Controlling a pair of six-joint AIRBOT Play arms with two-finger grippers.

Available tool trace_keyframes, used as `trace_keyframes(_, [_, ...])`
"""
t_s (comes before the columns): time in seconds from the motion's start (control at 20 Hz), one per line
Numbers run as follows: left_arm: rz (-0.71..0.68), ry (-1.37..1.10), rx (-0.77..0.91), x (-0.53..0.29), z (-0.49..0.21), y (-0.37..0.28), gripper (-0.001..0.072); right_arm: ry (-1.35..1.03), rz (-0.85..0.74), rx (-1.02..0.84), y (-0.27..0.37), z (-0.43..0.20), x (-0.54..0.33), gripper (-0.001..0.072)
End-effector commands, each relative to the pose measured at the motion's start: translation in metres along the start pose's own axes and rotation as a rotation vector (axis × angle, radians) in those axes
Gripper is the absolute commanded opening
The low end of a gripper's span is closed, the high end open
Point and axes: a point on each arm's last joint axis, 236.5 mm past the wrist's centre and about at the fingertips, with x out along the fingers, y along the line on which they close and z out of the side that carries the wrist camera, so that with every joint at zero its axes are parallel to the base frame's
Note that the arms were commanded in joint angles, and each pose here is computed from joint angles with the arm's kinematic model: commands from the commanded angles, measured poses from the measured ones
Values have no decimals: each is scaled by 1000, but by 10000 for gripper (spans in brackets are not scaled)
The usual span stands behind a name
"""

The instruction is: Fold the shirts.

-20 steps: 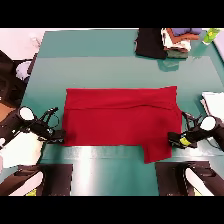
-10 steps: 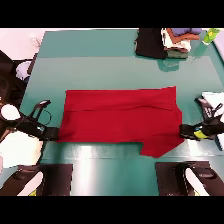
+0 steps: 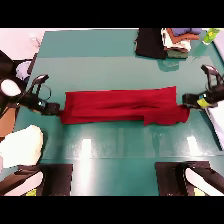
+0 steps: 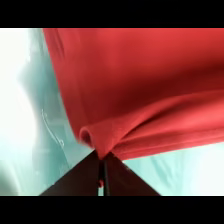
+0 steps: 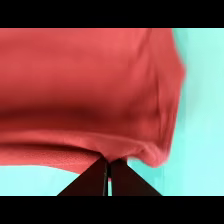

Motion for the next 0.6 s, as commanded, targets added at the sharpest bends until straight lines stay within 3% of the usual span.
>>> trace_keyframes(0.0, [5,-60,-1,22,65,12,28,-5,2,-4,3,59,33,21])
trace_keyframes(0.5, [-48,-131,-19,61,134,16,30,44,52,-1,25,135,90,26])
trace_keyframes(0.55, [-48,-129,-19,62,134,16,50,38,62,3,28,138,90,112])
